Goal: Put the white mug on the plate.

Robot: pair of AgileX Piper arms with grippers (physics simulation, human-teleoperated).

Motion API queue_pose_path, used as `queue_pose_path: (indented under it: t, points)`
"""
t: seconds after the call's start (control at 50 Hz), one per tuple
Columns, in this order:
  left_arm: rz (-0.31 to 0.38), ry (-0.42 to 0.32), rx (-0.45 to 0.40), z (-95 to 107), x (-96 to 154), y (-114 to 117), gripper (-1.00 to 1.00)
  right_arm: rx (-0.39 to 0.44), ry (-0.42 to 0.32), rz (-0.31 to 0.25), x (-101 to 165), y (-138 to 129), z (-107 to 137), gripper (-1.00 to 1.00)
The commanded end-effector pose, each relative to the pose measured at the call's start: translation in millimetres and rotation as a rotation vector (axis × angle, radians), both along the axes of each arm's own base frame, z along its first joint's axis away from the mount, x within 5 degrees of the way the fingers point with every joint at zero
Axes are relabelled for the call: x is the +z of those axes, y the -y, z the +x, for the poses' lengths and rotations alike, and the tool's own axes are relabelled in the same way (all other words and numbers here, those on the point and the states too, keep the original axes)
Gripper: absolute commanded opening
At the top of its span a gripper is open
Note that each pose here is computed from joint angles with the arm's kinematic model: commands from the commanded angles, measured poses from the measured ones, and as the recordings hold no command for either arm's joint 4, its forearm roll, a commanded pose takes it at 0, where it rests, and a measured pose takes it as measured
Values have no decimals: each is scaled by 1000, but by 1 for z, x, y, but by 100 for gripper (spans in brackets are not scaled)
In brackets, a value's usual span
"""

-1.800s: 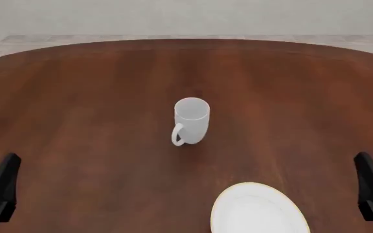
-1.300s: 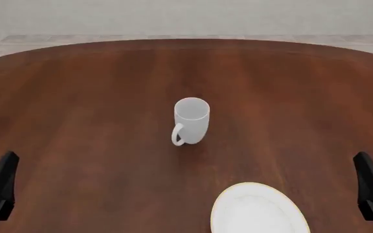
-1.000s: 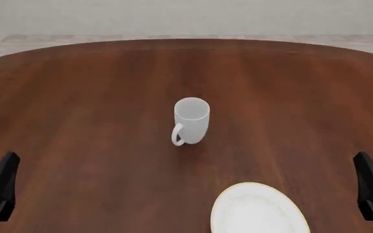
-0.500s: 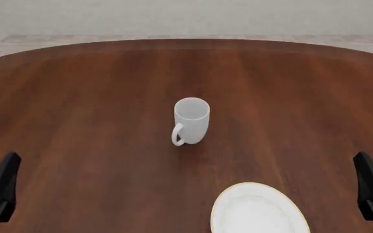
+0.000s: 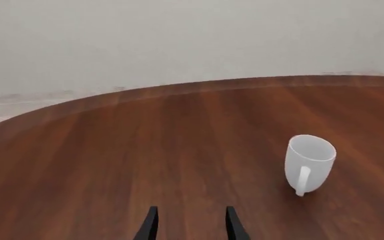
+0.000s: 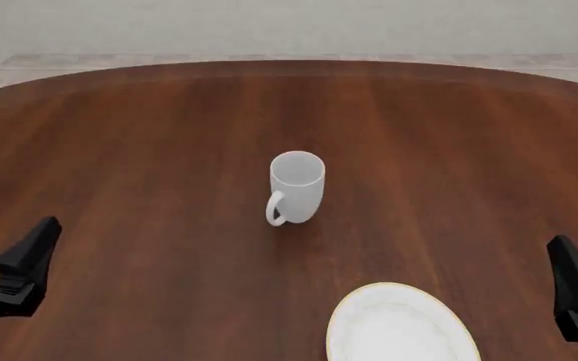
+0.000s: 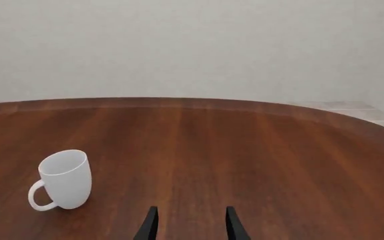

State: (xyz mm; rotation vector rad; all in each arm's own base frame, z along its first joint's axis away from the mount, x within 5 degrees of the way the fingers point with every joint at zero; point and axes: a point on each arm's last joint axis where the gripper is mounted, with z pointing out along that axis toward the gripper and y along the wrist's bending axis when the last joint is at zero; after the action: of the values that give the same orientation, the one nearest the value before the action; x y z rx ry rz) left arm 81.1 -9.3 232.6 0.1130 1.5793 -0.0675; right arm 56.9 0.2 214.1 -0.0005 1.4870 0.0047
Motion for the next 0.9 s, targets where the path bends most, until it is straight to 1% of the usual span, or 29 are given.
queue_pose_path:
  t: [0.02, 0.06, 0.12, 0.14, 0.16, 0.18, 0.22, 0.24, 0.28, 0.3, 0.32, 0.36, 0.4, 0.5, 0.54, 0.56, 0.66, 0.68, 0.76, 0.86, 0.9]
  points:
    - [-8, -51, -54, 12, 7, 7, 100, 2, 2, 1, 0, 0, 0, 100]
    - [-9, -71, -76, 15, 6, 9, 100, 3, 0, 1, 0, 0, 0, 100]
    - [-1, -75, -82, 17, 7, 10, 100, 3, 0, 1, 0, 0, 0, 100]
    - [3, -74, -85, 17, 19, 11, 100, 3, 0, 1, 0, 0, 0, 100]
    - [8, -76, -90, 18, 17, 11, 100, 3, 1, 1, 0, 0, 0, 100]
    - [9, -82, -98, 19, 27, 12, 100, 3, 0, 1, 0, 0, 0, 100]
    - [8, -100, -111, 22, 15, 15, 100, 3, 0, 1, 0, 0, 0, 100]
    - [13, -102, -116, 23, 14, 15, 100, 3, 0, 1, 0, 0, 0, 100]
    - [10, -124, -133, 28, 15, 18, 100, 3, 0, -1, 0, 0, 0, 100]
    - [14, -118, -131, 27, 28, 18, 100, 3, -1, -1, 0, 0, 0, 100]
    - [43, -100, -136, 25, 24, 18, 100, 4, -3, -3, -1, 0, 1, 100]
    - [39, -126, -151, 29, 17, 20, 100, 4, -3, -3, -1, 0, 1, 100]
    - [47, -124, -156, 29, 19, 21, 100, 4, -2, -2, -1, 0, 1, 100]
    - [56, -175, -171, 41, 19, 26, 100, 5, -5, -2, -1, 0, 1, 100]
    - [63, -179, -172, 44, 18, 27, 100, 5, -5, -2, -1, 0, 1, 100]
    - [64, -195, -176, 47, 17, 29, 100, 6, -5, -2, -1, 0, 1, 100]
    - [78, -208, -190, 50, 17, 31, 100, 6, -4, -2, -1, 0, 1, 100]
    - [79, -221, -194, 52, 16, 33, 100, 6, -4, -2, 0, 0, 1, 100]
    - [90, -213, -205, 52, 19, 34, 100, 7, -4, -2, 0, 0, 1, 100]
    - [108, -210, -225, 51, 17, 36, 100, 6, -3, -2, 0, 0, 1, 100]
    - [113, -219, -235, 53, 15, 39, 100, 5, -2, -2, 0, 0, 0, 100]
